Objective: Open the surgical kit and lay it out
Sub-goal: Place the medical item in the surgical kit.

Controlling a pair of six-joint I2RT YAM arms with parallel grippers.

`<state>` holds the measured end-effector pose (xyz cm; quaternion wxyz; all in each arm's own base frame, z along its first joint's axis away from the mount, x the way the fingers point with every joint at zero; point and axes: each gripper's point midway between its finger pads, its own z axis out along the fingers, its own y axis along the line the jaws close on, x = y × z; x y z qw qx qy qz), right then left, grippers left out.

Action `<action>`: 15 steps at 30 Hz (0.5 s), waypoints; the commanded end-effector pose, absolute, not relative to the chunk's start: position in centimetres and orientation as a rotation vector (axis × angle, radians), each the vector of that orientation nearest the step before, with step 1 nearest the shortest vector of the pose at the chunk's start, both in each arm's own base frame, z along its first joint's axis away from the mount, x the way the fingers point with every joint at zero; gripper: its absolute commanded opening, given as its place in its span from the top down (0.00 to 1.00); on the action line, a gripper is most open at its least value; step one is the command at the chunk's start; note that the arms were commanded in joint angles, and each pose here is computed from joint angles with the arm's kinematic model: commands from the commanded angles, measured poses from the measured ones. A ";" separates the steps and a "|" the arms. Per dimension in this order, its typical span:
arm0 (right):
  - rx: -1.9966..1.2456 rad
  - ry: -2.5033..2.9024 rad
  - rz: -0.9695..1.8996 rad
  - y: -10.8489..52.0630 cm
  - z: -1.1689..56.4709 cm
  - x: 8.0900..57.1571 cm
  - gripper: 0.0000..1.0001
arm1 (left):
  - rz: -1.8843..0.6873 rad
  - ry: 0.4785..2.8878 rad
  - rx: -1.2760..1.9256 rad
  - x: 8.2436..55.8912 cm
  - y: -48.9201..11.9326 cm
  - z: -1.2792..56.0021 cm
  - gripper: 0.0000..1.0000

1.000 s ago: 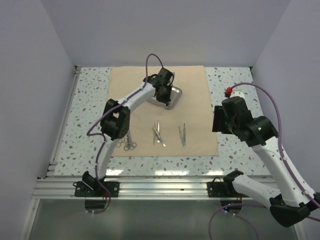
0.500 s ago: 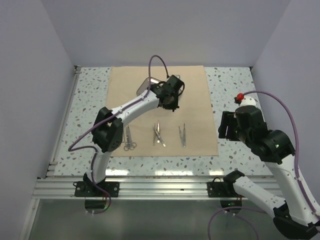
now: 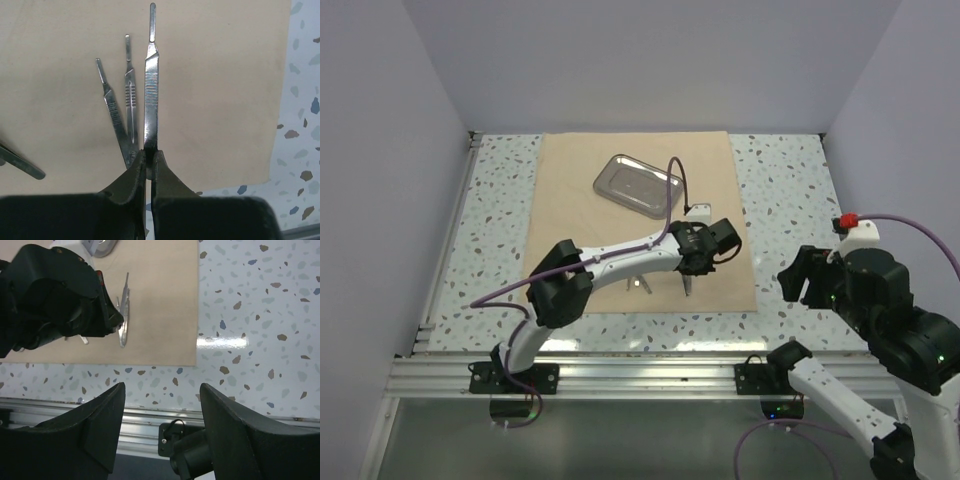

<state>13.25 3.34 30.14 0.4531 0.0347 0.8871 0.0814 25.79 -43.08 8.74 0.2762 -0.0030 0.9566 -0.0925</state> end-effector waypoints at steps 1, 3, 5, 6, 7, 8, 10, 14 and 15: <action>0.035 2.276 0.184 2.1 29.1 9.9 0.34 | -0.184 2.542 -0.141 26.4 -42.4 8.2 1.00; 0.035 2.268 0.199 2.1 29.3 9.5 0.34 | -0.168 2.550 -0.149 25.8 -42.4 7.6 1.00; 0.031 2.265 0.209 2.1 29.5 9.2 0.34 | -0.160 2.558 -0.151 25.3 -42.5 7.2 1.00; 0.031 2.266 0.209 2.1 29.6 9.2 0.34 | -0.158 2.564 -0.150 25.2 -42.4 6.9 1.00; 0.029 2.269 0.212 2.1 29.6 9.2 0.34 | -0.157 2.573 -0.149 25.0 -42.5 6.7 1.00; 0.029 2.267 0.210 2.1 29.7 9.1 0.34 | -0.157 2.583 -0.152 24.8 -42.4 6.5 1.00; 0.027 2.264 0.212 2.1 29.8 9.1 0.34 | -0.169 2.589 -0.151 24.7 -42.7 6.6 0.91; 0.031 2.264 0.213 2.2 29.7 9.3 0.28 | -0.185 2.579 -0.131 24.3 -43.0 8.0 0.34; 0.029 2.263 0.214 2.2 29.6 9.3 0.26 | -0.175 2.581 -0.127 24.2 -42.8 8.2 0.32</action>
